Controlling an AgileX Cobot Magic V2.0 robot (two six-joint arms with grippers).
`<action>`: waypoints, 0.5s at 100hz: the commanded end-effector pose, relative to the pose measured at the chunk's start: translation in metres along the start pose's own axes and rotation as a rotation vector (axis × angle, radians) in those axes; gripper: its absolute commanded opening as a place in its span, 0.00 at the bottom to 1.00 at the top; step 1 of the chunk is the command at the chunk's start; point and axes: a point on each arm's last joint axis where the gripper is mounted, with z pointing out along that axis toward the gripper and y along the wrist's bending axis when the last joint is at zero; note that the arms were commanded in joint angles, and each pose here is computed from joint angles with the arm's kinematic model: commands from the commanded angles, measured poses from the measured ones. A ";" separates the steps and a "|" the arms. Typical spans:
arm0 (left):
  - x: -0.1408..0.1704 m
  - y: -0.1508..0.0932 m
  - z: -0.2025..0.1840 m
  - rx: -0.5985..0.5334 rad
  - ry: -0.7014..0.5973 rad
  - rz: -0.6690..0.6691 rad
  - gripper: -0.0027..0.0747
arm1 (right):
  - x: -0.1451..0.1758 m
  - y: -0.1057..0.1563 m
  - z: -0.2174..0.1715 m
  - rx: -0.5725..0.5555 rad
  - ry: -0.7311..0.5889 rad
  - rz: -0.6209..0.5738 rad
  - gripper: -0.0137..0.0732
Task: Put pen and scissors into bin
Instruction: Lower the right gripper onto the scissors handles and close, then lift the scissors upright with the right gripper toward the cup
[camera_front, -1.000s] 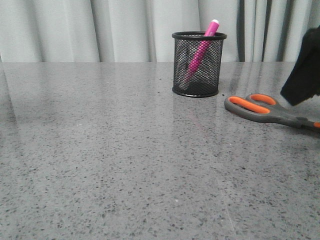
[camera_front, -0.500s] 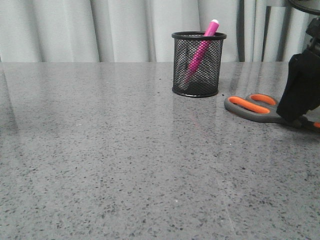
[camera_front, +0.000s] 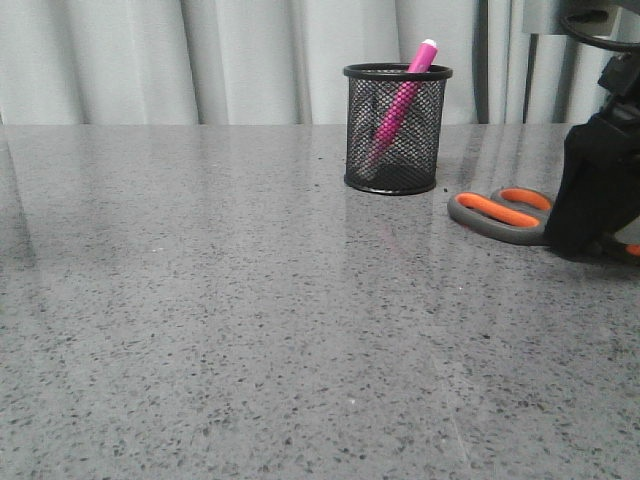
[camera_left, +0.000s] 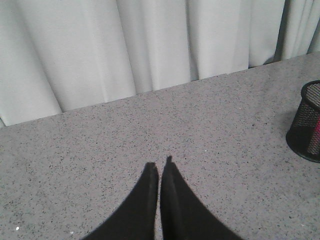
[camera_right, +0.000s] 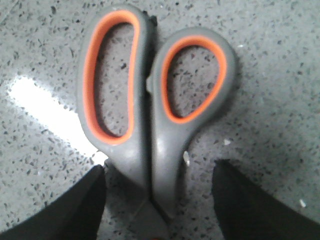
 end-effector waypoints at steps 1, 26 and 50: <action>-0.014 0.003 -0.008 -0.042 -0.086 -0.029 0.01 | -0.007 -0.001 -0.008 0.012 -0.046 -0.006 0.54; -0.014 0.003 -0.008 -0.042 -0.086 -0.029 0.01 | -0.007 0.000 -0.008 -0.004 -0.029 -0.008 0.08; -0.014 0.003 -0.008 -0.042 -0.086 -0.029 0.01 | -0.013 0.008 -0.038 -0.002 -0.105 -0.018 0.07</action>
